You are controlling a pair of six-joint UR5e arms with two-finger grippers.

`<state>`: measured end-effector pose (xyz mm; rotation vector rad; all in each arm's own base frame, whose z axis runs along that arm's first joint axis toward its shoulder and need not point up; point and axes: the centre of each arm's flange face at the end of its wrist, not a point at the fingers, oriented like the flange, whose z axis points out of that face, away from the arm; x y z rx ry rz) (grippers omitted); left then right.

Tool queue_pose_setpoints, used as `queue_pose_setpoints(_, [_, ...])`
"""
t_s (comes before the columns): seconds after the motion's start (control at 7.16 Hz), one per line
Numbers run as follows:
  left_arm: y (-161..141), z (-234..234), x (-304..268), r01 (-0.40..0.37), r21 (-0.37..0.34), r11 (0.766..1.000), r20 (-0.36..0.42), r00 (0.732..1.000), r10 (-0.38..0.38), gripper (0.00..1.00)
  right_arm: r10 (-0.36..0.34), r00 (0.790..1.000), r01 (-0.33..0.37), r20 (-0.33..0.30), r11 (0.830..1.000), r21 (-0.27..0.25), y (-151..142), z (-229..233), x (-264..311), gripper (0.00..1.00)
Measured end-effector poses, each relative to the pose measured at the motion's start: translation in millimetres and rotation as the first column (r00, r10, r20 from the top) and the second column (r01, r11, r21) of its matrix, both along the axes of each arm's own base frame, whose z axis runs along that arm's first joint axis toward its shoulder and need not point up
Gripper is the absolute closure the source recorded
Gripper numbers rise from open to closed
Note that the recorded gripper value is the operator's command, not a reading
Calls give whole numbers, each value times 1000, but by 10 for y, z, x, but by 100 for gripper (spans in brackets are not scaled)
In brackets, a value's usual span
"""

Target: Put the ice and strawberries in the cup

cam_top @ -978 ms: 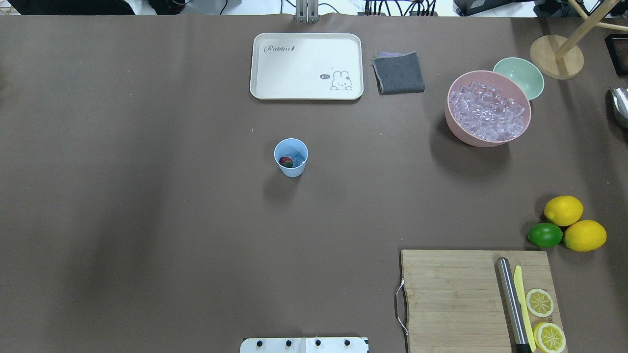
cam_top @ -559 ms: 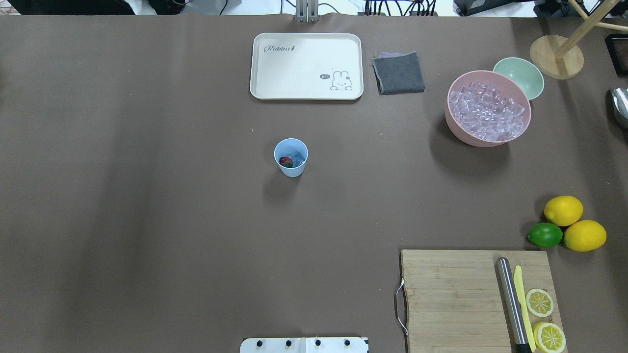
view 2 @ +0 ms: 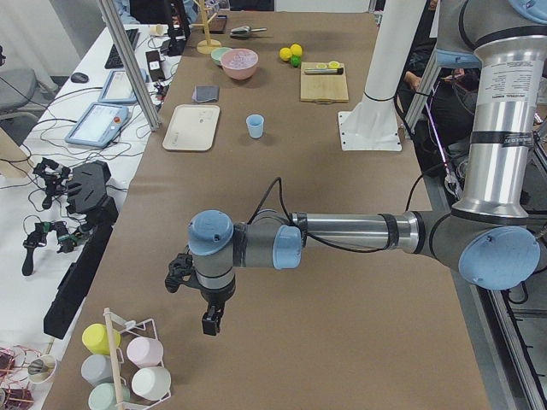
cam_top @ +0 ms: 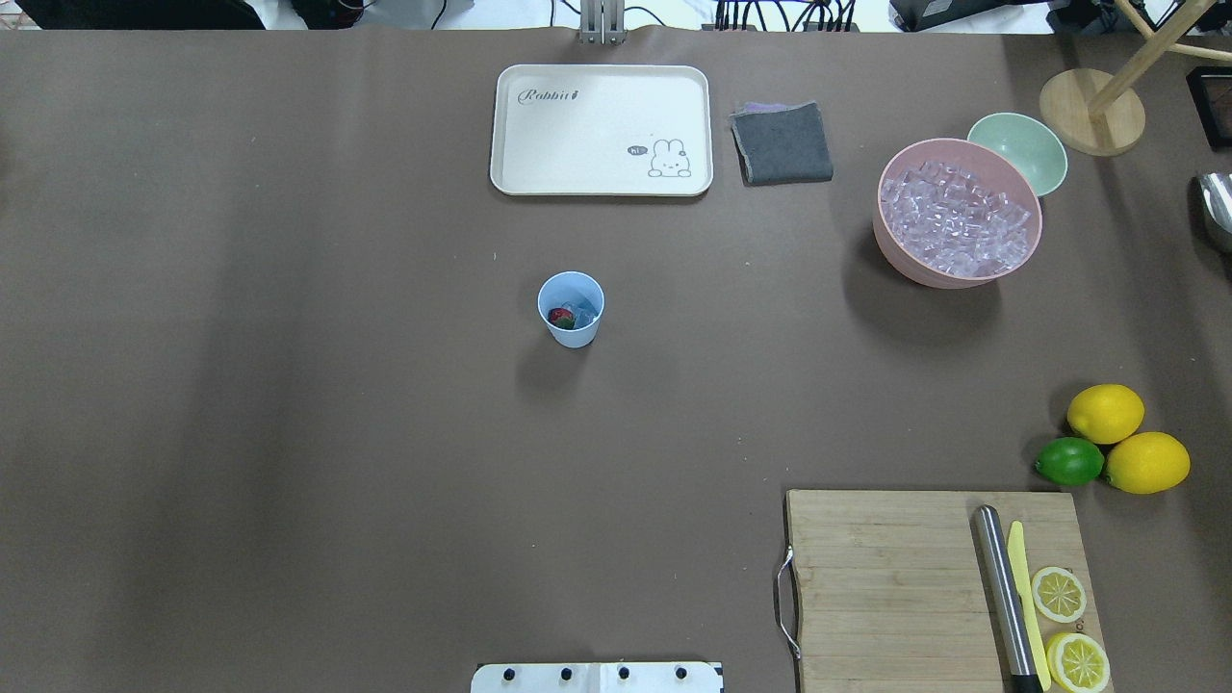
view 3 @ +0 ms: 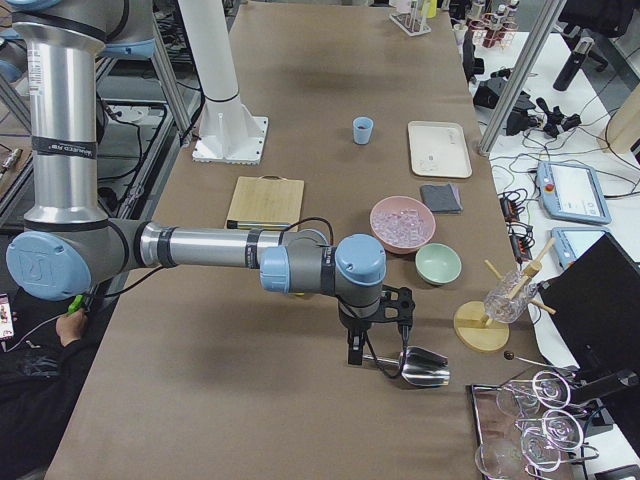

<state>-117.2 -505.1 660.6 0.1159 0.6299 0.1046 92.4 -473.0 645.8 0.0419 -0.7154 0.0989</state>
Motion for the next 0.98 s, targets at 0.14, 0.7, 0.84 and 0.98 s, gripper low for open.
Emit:
queue_pose_setpoints(0.14, [-3,0,3,4,-3,1000,0,1000,-4,2,5,1000,-5,1,1000,-6,-36,-25,-35,0])
queue_pose_setpoints(0.7, [15,41,6,4,-11,1000,1,1000,-4,2,5,1000,-5,-6,1000,-8,-41,-26,-59,0])
queue_pose_setpoints(0.84, [24,51,7,4,-13,1000,1,1000,-4,2,4,1000,-4,-8,1000,-8,-32,-19,-60,0])
queue_pose_setpoints(0.98, [34,61,8,4,-15,1000,1,1000,-4,2,4,1000,-4,-9,1000,-8,-31,-19,-59,0])
